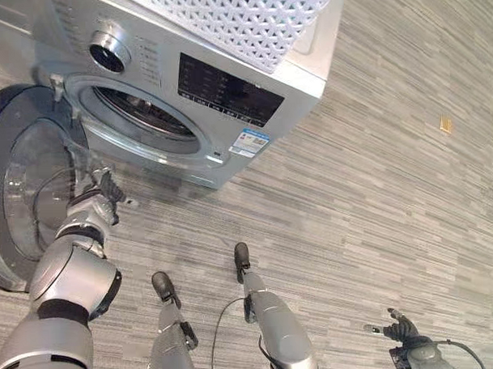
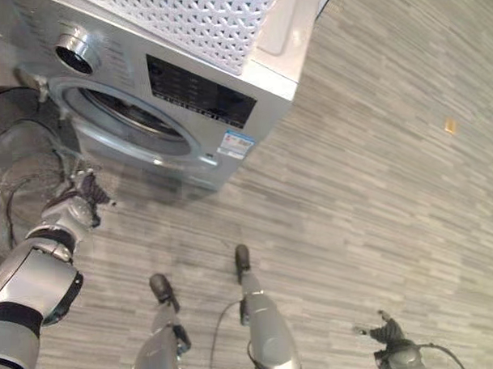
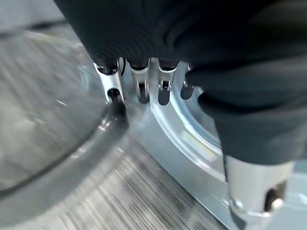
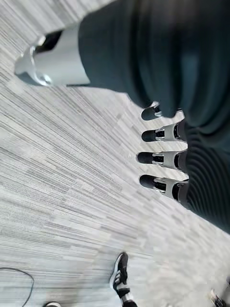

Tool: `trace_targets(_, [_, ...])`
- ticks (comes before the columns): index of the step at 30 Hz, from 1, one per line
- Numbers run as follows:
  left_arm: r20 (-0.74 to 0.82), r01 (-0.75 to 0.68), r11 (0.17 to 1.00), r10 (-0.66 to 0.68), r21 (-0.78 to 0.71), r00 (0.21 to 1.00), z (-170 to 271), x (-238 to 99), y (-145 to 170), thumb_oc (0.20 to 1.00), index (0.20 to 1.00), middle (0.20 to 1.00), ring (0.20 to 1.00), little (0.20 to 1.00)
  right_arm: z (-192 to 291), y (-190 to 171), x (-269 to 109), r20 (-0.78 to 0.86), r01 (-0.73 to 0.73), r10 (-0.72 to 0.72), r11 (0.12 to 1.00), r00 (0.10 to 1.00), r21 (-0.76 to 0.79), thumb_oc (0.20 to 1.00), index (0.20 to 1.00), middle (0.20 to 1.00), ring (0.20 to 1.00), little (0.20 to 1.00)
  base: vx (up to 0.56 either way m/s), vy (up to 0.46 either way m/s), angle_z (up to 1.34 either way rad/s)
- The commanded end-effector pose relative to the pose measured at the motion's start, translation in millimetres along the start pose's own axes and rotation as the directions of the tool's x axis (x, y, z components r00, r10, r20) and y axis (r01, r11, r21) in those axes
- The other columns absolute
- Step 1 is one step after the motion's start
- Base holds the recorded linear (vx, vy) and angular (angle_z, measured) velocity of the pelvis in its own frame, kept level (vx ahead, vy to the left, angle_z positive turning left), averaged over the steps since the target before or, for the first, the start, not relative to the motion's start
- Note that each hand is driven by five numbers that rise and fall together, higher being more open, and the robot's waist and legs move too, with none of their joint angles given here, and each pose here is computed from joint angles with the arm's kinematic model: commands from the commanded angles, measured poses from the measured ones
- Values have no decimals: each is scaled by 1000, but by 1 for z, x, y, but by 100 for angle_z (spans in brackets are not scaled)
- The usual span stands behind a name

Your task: Grab the laundry basket,head to the washer,open it,put in the laundry and shut it.

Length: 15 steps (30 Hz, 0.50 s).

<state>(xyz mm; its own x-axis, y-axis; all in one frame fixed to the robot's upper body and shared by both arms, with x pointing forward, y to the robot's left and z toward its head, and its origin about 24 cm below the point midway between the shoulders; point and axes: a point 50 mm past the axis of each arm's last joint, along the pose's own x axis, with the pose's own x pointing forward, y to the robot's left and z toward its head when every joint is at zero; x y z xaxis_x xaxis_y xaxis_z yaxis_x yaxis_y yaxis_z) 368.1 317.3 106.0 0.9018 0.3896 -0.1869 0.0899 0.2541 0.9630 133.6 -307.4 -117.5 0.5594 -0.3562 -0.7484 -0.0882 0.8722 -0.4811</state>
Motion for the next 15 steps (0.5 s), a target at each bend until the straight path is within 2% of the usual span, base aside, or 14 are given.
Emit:
trace_targets(1, [-338,28,994,9,106,941,-104,-21,13,1000,1000,1000,1000,1000,0,1,0,-7,-23,23,1000,1000,-13,1000,1000,1000,1000,1000,39,-20,-6])
trace_targets(9, [-387,89,992,-50,84,921,-124,-30,-1,1000,1000,1000,1000,1000,45,5,-1,198,-87,94,995,976,-44,1000,1000,1000,1000,1000,-13,-15,1])
trace_targets(13, [-341,55,998,-38,40,939,-109,-25,-4,1000,1000,1000,1000,1000,57,10,-2,247,-97,113,992,963,-75,1000,1000,1000,1000,1000,-25,-37,9])
trace_targets(15, [-249,-40,999,32,-28,968,-83,-15,3,1000,1000,1000,1000,1000,47,20,-2,218,-119,134,990,967,-80,1000,1000,1000,1000,1000,-3,-18,29])
